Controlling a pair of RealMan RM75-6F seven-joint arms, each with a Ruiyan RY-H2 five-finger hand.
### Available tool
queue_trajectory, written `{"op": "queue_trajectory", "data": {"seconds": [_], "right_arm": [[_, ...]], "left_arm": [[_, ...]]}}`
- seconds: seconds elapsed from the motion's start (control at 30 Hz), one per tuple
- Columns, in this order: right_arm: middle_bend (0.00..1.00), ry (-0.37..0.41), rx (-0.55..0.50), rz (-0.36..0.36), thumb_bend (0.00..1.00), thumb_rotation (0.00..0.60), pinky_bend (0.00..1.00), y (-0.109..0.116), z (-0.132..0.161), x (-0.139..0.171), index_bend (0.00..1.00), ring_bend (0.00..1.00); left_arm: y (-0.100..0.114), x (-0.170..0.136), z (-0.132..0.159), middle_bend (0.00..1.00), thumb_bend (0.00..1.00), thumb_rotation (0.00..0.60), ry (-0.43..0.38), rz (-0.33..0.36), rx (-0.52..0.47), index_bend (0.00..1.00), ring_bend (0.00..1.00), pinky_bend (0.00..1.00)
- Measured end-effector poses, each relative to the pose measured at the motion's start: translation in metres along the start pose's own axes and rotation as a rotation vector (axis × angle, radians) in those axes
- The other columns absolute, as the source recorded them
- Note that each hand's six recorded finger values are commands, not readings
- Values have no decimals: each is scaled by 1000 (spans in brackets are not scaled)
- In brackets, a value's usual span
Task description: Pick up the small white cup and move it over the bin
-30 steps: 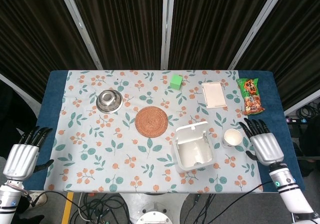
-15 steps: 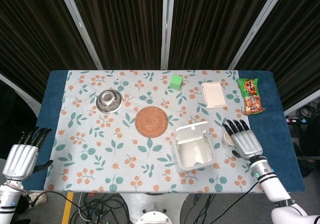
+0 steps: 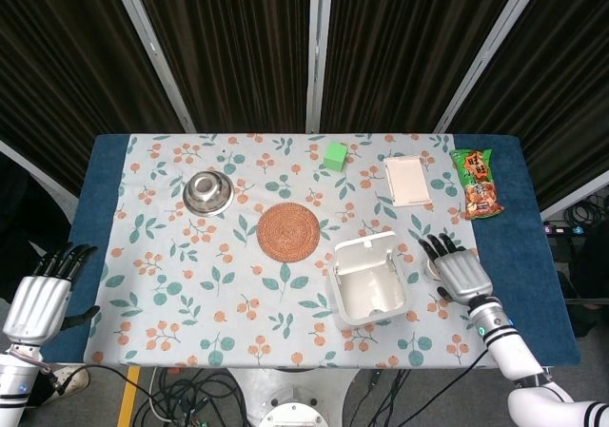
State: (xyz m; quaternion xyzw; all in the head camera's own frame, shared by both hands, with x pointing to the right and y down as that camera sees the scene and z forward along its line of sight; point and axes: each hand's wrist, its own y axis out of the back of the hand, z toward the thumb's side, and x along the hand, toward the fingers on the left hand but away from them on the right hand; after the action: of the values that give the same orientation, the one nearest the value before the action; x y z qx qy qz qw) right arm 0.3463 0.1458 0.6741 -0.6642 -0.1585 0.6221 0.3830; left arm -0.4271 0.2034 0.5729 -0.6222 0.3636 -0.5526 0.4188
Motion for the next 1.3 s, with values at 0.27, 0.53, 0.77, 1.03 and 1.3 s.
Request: {"op": "queue_trajectory", "data": {"seconds": [0.27,0.53,0.77,1.03,1.3], "right_arm": [[196,-3,-2,-20,271,600,457,0,-1,1,92,136],[279,3,-7,-68,299,600,473,6,-5,3,237,250],[295,0,-46,-103,301,600,481,16,-13,12,258,257],[299,48,-97,-288,301,600,479,79,-12,47,258,255],[303,177,-120,-453,301,600,477,137,13,92,261,255]], "left_arm": [[-1,0,0,159,32,600,1,-3,0,158,88,193],[-2,0,-1,159,32,600,4,-7,-2,158,87,192],[0,0,-1,159,32,600,2,0,-2,159,87,192],[-1,0,0,159,32,600,1,-3,-1,159,88,193],[-1,0,0,159,32,600,0,-6,-1,159,88,192]]}}
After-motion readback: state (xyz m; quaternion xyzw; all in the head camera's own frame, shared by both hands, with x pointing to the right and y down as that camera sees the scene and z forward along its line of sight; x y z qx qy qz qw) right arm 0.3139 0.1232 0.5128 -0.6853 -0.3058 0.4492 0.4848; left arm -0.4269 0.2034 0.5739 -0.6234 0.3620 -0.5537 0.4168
